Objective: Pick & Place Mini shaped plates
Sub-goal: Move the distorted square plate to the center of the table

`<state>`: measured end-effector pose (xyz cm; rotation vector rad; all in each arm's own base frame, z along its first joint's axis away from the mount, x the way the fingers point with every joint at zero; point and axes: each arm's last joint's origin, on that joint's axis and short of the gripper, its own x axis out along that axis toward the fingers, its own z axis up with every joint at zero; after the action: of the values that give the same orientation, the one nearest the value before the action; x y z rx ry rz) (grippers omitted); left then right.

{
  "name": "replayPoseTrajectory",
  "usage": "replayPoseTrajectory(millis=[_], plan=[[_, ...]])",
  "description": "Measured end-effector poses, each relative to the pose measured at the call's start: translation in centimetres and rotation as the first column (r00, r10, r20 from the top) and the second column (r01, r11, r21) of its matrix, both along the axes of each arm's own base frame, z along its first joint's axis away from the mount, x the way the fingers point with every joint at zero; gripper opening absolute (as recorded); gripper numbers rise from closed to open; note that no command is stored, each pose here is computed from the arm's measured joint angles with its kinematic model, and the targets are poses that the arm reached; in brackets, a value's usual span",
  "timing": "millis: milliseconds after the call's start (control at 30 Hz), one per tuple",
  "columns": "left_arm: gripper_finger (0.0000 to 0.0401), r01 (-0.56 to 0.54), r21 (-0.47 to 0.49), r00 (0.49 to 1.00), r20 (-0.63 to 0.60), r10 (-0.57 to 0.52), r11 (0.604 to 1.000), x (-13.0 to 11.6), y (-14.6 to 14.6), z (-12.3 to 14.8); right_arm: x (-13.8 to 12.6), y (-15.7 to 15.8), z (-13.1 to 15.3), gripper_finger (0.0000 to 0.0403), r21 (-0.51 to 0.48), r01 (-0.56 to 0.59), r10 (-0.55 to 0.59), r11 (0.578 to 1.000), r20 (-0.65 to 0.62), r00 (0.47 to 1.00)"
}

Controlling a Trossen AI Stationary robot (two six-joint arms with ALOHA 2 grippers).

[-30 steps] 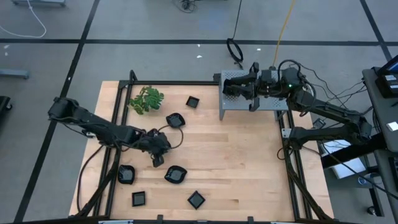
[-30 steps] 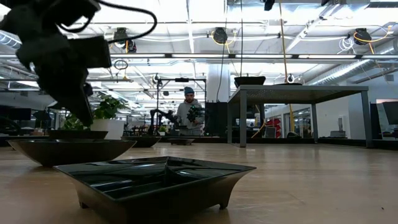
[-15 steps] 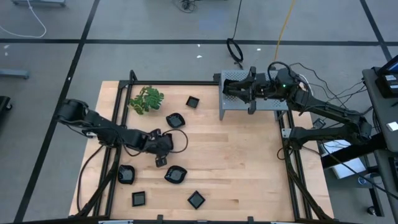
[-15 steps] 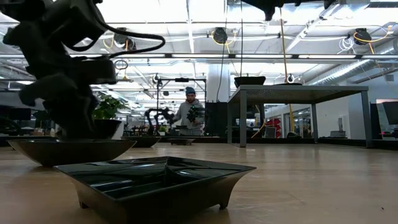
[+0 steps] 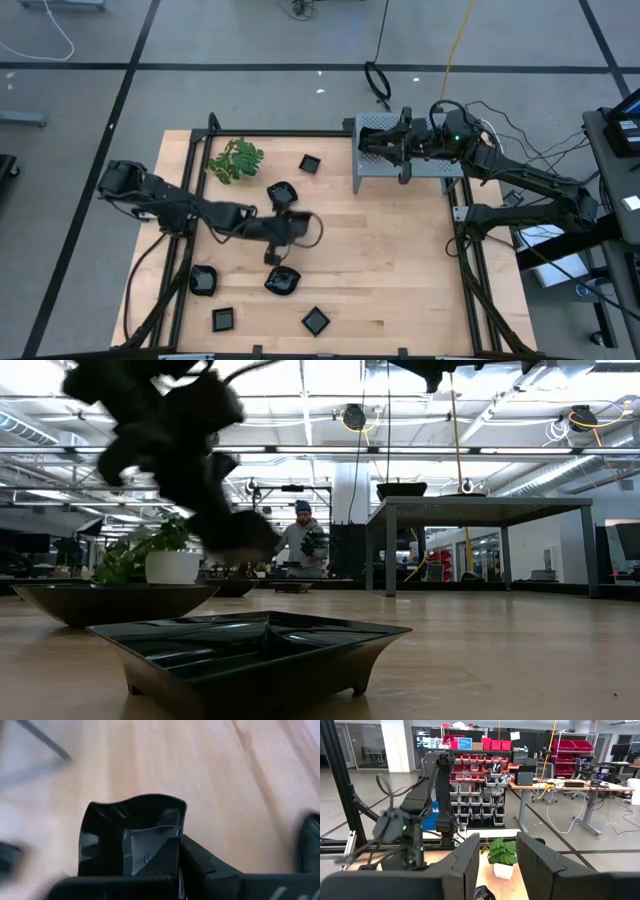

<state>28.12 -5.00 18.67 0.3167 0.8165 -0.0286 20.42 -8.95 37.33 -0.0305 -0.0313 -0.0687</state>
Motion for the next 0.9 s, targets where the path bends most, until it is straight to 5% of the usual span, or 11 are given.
replayPoseTrajectory(millis=[167, 567, 900], plan=[[0.0013, 0.055, 0.110, 0.993, 0.095, -0.066, 0.992, 2.8, 2.5, 1.7, 0.0, 0.0, -0.1, 0.0116, 0.004, 0.000, 0.000, 1.000, -0.009, 1.000], [0.0014, 0.179, 0.178, 0.980, 0.056, -0.191, 0.968, 12.7, 6.4, -1.1, -0.1, 0.0, -1.1, 0.0116, -0.039, -0.004, 0.000, 0.999, -0.110, 0.994], [0.0022, 0.164, 0.017, 0.986, -0.004, -0.164, 0.986, 14.8, 7.2, -2.5, -0.5, 0.2, -2.0, 0.0116, -0.026, -0.008, 0.002, 1.000, -0.216, 0.976]])
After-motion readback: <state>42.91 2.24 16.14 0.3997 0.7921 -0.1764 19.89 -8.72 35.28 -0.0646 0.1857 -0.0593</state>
